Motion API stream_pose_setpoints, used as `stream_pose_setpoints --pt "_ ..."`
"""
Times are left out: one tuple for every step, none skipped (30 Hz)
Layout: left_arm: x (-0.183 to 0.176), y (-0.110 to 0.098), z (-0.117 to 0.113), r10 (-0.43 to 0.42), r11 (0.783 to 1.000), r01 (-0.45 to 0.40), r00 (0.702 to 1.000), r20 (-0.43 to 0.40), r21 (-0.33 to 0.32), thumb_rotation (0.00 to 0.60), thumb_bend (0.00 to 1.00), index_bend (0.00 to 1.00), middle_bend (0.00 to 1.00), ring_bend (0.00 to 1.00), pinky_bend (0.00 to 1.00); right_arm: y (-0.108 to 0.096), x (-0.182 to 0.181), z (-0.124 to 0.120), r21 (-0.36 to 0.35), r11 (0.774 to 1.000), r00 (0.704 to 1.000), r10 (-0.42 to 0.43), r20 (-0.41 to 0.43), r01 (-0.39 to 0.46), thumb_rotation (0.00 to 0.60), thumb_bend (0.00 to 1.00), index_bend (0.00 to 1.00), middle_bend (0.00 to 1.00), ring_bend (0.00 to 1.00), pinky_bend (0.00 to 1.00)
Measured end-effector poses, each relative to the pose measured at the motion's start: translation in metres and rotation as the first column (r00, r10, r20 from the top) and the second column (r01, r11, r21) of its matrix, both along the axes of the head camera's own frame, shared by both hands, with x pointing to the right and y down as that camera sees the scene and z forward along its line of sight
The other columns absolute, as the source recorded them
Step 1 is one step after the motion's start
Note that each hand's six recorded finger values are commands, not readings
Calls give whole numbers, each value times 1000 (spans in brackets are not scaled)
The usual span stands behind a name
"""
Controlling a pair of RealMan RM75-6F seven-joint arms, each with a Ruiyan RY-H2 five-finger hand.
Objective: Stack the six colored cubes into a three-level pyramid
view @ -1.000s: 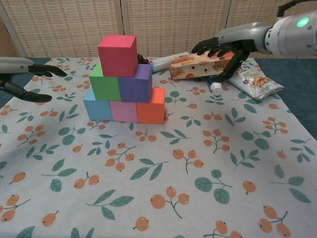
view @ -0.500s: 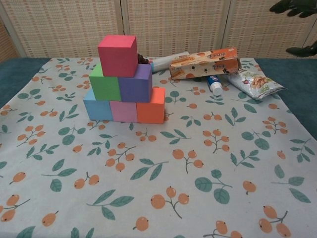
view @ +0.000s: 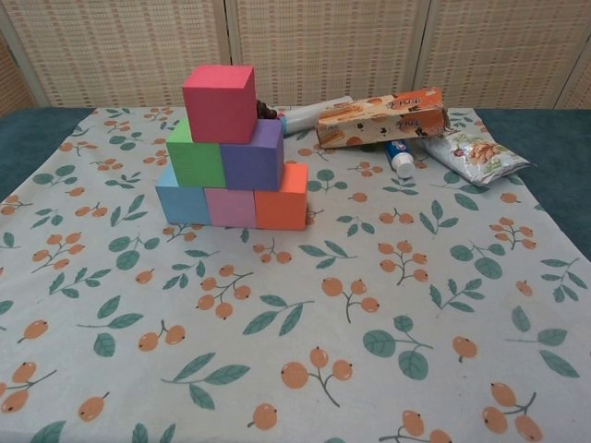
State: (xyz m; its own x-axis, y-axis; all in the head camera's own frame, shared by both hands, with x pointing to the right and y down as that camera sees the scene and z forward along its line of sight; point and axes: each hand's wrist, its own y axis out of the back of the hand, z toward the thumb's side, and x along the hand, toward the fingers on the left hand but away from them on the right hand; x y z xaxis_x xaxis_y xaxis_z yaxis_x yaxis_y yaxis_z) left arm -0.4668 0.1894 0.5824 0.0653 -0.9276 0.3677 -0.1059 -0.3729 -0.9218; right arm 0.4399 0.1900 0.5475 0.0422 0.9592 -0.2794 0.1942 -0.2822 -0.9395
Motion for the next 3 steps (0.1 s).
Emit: stream_pose_setpoints --pt "1 2 0 2 1000 -2 1000 2 0 600 296 99 1 0 0 8 2 -2 7 1000 1000 7 0 -7 600 306 0 0 0 0" --pt "2 5 0 6 1000 -6 1000 5 -3 600 296 98 1 0 0 14 4 -2 9 1000 1000 10 -1 -10 600 306 0 0 0 0" --pt "4 8 1 12 1000 -12 1000 8 -8 600 295 97 1 0 0 18 4 -2 9 1000 1000 10 0 -10 600 306 0 0 0 0"
